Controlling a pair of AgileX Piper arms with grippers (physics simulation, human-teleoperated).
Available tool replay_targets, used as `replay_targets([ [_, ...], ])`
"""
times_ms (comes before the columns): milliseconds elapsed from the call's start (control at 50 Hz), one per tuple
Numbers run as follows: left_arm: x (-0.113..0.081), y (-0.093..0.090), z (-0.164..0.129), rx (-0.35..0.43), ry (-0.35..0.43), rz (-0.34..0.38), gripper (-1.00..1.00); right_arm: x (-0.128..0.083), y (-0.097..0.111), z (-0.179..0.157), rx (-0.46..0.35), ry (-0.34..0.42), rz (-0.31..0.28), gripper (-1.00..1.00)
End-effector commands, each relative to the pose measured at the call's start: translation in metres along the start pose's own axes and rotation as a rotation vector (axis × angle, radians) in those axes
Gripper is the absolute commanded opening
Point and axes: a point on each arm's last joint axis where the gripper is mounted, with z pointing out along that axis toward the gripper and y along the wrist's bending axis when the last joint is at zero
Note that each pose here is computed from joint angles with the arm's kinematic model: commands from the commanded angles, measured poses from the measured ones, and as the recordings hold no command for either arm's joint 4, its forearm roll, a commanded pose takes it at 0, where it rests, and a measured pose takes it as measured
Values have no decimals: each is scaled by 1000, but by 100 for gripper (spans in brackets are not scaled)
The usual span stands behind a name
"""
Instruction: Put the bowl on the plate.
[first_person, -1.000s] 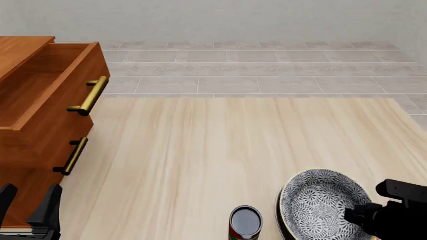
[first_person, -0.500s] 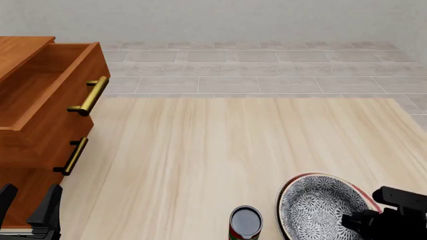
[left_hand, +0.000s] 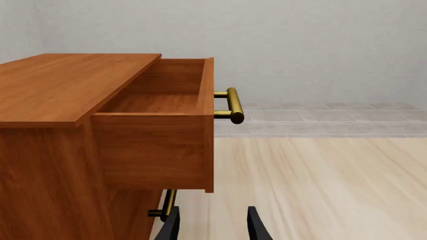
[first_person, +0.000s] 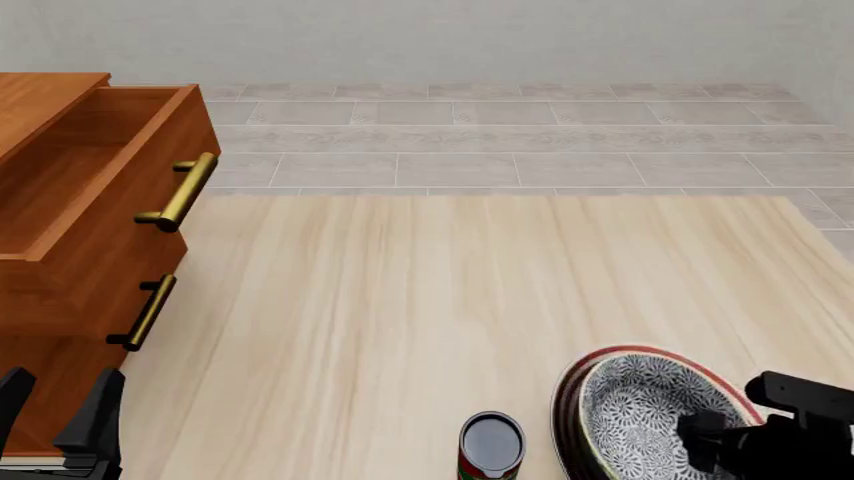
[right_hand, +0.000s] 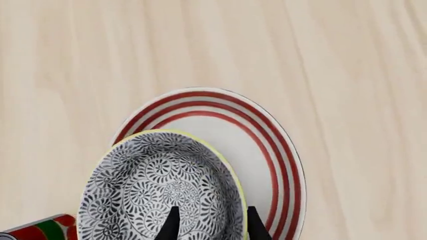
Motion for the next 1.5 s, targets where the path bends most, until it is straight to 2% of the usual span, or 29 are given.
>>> replay_targets([
  [20, 0, 0, 0, 0, 0, 0, 100, -2, -2, -3, 9, -9, 2, 100],
  [200, 0, 0, 0, 0, 0, 0, 100, -5, -2, -6, 10, -14, -2, 100],
  [720, 0, 0, 0, 0, 0, 0, 100, -47, -3, -39, 49, -91, -60, 100],
  [900, 0, 0, 0, 0, 0, 0, 100, -63, 0, -56, 50, -128, -95, 100],
  [1100, 0, 0, 0, 0, 0, 0, 100, -89, 7, -81, 38, -184, -160, 100],
  [1360, 0, 0, 0, 0, 0, 0, 100, -99, 9, -98, 40, -220, -192, 100],
  [1500, 0, 0, 0, 0, 0, 0, 100, -114, 14, -114, 28, -258, -227, 100],
])
